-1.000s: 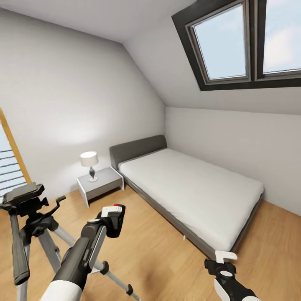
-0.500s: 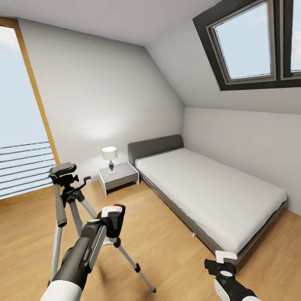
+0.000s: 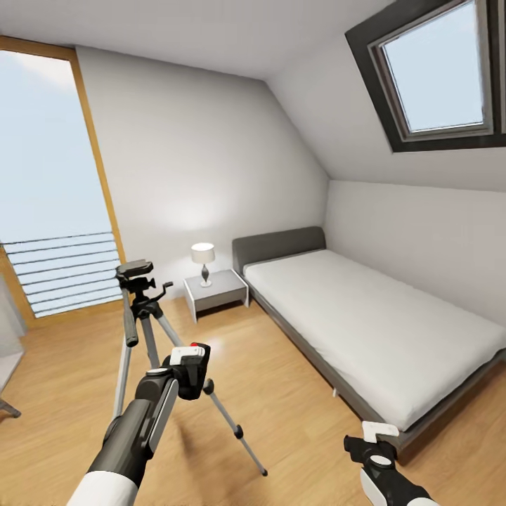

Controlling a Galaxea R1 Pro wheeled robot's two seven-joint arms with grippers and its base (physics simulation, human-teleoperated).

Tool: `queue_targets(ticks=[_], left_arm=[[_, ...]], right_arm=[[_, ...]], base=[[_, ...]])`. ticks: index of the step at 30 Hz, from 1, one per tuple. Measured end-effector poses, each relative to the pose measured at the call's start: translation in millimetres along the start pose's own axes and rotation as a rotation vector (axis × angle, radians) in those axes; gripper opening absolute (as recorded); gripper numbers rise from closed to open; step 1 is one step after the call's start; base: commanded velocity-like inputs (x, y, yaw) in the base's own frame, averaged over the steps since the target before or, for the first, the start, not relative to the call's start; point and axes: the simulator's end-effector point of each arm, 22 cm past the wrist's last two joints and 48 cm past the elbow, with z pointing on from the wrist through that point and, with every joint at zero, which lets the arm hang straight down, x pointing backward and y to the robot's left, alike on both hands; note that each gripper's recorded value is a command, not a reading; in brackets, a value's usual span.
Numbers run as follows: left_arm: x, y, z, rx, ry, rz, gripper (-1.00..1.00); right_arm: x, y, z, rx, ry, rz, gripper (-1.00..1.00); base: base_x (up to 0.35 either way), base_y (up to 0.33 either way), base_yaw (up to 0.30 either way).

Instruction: Attach the digital camera to the camera tripod in the bedroom.

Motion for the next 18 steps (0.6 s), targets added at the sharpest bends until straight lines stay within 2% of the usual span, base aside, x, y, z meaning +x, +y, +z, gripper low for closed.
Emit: queue_targets(ticks=[10,18], left_arm=[[-0.5,0.2,-0.2,0.0,-0.001,0.0,-1.0],[-1.2,0.1,-0.4,0.0,-0.003,-0.001,-1.0]], right_arm=[[0.1,1.1,-0.3,-0.001,0.0,0.002,1.0],[0.1,1.1,-0.2,0.0,0.0,0.002,1.0]], base=[[-0.011,-0.007,0.009],[-0.097,-0.001,0.001]])
